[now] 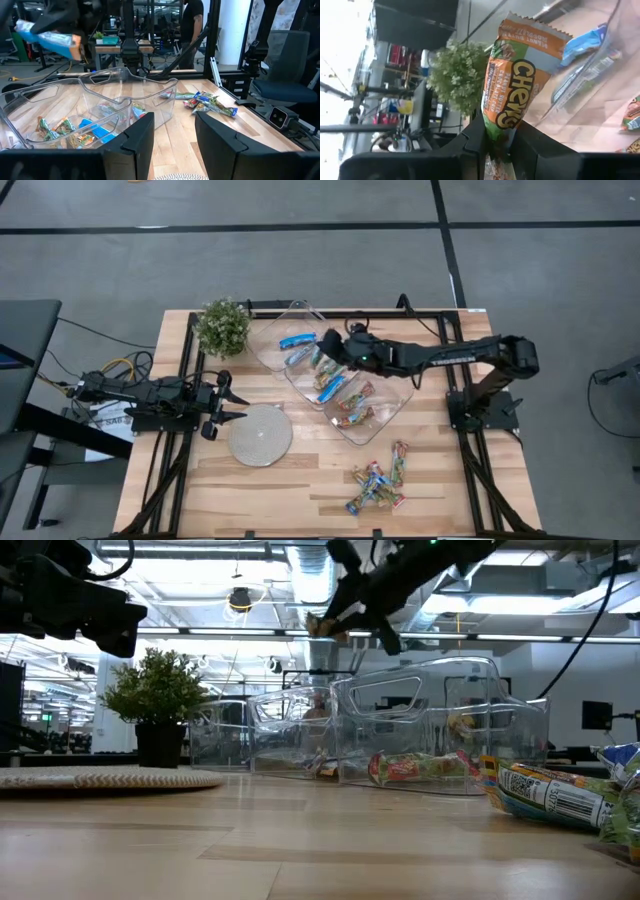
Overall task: Pick and place Granola Bars by type
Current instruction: Put the yellow granola bar into the middle transparent bin
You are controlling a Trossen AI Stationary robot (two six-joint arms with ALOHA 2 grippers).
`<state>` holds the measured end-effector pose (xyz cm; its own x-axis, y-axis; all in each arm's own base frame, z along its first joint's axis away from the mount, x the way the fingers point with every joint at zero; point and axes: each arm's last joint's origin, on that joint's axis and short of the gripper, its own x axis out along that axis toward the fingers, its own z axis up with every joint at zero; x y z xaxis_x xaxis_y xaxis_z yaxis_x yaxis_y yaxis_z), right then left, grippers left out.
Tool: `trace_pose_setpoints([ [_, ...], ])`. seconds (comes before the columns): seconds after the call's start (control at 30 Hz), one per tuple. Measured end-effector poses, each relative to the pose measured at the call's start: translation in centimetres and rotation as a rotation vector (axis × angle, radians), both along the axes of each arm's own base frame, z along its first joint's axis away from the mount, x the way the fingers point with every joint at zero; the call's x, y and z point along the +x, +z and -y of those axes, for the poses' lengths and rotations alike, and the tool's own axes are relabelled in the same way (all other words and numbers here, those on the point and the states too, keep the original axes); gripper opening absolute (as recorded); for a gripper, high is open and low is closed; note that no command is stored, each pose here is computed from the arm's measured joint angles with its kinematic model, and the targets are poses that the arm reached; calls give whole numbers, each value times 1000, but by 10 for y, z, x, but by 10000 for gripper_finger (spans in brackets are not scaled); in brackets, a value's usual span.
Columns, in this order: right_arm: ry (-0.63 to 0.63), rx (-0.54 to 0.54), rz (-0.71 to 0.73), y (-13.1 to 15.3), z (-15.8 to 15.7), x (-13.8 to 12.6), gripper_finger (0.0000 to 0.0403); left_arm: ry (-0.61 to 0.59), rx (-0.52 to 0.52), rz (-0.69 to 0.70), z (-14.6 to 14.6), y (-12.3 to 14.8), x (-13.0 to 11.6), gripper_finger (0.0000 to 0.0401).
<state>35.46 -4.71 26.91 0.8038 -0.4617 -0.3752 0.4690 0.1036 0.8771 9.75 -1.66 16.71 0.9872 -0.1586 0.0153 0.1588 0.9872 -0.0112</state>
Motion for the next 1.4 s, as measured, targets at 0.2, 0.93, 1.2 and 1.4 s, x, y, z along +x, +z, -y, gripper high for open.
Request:
trace_pose_setpoints([
  [0.2, -55, 94, -36, -18, 5, 5, 59, 0, 0, 0, 0, 0, 0, 138],
  [0.93, -126, 395, -313, -72, 0, -1, 59, 0, 0, 0, 0, 0, 0, 138],
  [1.2, -74, 384, -325, -74, 4, 1, 59, -1, 0, 0, 0, 0, 0, 138],
  [1.4, -75, 391, -354, -76, 6, -1, 59, 0, 0, 0, 0, 0, 0, 138],
])
